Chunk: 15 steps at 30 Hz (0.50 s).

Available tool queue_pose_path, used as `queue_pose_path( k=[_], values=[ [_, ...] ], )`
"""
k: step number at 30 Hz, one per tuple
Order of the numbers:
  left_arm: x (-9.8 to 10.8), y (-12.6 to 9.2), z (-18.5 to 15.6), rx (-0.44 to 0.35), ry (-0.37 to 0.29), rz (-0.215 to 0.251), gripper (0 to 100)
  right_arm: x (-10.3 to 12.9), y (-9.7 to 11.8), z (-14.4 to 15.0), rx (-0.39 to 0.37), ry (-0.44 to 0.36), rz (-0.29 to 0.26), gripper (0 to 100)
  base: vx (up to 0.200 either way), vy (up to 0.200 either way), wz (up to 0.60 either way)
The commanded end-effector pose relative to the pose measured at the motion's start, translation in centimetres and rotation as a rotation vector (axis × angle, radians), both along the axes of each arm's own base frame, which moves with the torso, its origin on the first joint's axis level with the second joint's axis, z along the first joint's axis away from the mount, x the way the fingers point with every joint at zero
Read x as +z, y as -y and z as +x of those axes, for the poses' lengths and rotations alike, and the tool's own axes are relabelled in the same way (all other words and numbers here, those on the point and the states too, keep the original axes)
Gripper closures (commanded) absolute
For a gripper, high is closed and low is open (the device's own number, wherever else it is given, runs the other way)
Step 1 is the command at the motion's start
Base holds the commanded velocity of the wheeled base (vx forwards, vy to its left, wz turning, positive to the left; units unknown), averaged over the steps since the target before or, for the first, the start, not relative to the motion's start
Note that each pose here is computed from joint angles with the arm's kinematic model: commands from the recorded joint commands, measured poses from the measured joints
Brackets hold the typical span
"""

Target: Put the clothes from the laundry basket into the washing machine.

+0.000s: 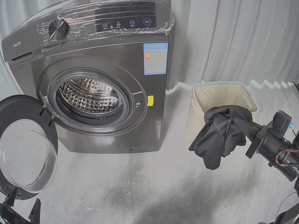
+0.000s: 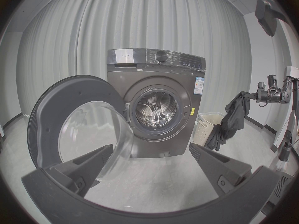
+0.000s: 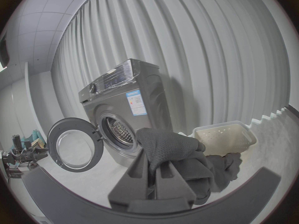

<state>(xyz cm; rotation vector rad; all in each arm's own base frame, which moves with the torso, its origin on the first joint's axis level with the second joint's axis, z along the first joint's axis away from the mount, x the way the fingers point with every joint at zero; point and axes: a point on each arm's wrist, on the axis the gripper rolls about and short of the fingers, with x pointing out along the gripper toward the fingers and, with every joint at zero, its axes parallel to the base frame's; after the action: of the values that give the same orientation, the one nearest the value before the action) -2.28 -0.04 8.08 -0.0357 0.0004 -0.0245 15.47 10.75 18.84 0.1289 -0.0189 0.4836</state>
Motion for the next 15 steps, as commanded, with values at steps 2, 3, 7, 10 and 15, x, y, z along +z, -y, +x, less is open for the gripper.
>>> queue_pose_path(
  k=[2, 3, 7, 10, 15],
  values=[
    [-0.47, 0.00, -0.02, 0.000, 0.003, 0.000, 0, -0.16, 0.00, -0.16, 0.031, 0.001, -0.004, 100, 0.000, 0.200, 0.00],
    [-0.49, 0.00, -0.02, 0.000, 0.002, -0.001, 0, -0.16, -0.03, -0.18, 0.035, 0.001, -0.005, 100, 0.000, 0.200, 0.00],
    [-0.47, 0.00, -0.02, 0.000, 0.003, 0.000, 0, 0.00, -0.23, -0.40, 0.063, 0.007, 0.003, 100, 0.000, 0.100, 0.00],
    [-0.49, 0.00, -0.02, 0.000, 0.002, 0.000, 0, -0.01, -0.23, -0.45, 0.078, 0.008, 0.003, 100, 0.000, 0.000, 0.00],
    [-0.49, 0.00, -0.02, 0.000, 0.002, -0.001, 0, -0.23, -0.26, -0.43, 0.080, -0.002, -0.002, 100, 0.000, 0.000, 0.00]
  ],
)
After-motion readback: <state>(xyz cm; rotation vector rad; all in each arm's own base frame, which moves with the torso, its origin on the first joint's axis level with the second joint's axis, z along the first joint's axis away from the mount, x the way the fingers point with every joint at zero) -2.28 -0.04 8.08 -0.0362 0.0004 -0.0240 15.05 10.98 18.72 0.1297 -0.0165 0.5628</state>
